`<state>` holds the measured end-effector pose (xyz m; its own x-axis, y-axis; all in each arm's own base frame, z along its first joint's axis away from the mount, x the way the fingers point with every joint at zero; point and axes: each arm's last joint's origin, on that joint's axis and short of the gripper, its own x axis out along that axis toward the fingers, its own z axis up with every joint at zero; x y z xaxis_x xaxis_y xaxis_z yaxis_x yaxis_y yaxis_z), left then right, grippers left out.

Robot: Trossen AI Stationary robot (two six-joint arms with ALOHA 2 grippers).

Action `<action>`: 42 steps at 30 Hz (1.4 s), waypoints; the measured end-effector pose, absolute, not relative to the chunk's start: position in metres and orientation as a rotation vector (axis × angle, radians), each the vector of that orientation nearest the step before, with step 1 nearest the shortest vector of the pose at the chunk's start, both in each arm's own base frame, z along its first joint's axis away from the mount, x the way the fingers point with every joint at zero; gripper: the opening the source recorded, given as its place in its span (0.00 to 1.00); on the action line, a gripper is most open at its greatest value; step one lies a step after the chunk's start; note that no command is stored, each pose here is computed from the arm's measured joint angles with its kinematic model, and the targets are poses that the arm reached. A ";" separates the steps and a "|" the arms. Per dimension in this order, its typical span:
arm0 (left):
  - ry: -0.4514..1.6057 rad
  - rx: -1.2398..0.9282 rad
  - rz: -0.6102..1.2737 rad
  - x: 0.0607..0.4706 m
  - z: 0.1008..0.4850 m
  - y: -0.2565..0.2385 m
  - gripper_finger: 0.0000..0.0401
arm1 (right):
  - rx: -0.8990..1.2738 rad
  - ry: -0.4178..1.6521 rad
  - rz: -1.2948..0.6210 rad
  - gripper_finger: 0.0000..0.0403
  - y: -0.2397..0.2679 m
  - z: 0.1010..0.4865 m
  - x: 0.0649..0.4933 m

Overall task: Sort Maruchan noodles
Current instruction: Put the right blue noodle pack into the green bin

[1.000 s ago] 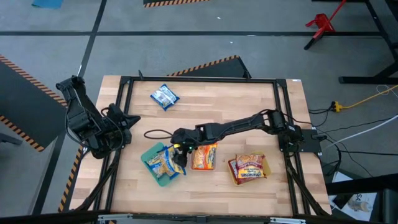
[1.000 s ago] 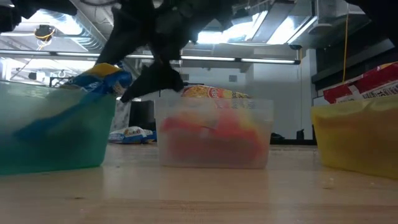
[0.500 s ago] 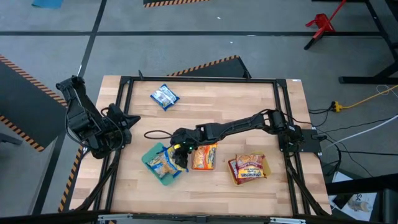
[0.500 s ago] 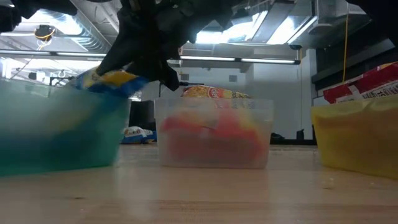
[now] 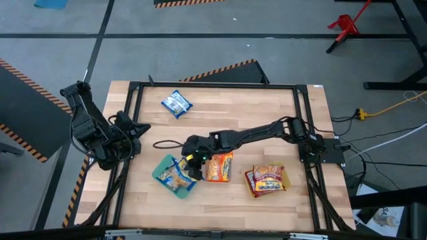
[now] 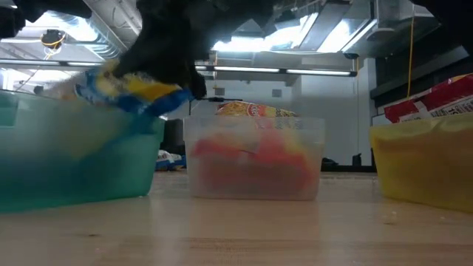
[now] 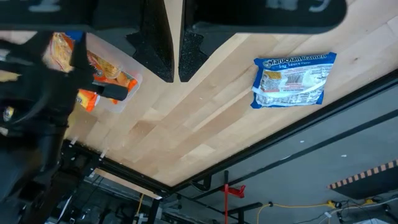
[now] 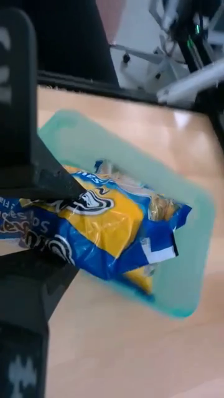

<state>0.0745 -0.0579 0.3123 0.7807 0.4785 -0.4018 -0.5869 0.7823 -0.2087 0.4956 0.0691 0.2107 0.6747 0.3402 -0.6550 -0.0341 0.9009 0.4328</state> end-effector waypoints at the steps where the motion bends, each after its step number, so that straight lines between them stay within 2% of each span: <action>1: 0.340 -0.334 0.587 0.075 0.312 -0.058 0.04 | 0.396 0.797 0.237 0.21 0.069 0.215 0.496; 5: 0.339 -0.334 0.587 0.075 0.312 -0.058 0.04 | 0.371 0.747 0.370 0.21 0.071 0.234 0.497; 11: 0.339 -0.334 0.587 0.075 0.312 -0.058 0.04 | 0.390 0.745 0.543 0.18 0.066 0.238 0.496; 20: 0.329 -0.330 0.588 0.075 0.312 -0.058 0.04 | 0.364 0.711 0.554 0.16 0.047 0.239 0.499; 27: 0.328 -0.327 0.589 0.074 0.312 -0.058 0.04 | 0.360 0.592 0.684 0.16 0.044 0.249 0.504; 37: 0.329 -0.326 0.589 0.074 0.312 -0.057 0.04 | 0.354 0.593 0.705 0.16 0.043 0.222 0.515; 42: 0.329 -0.325 0.589 0.074 0.312 -0.057 0.04 | 0.350 0.580 0.687 0.16 0.031 0.221 0.517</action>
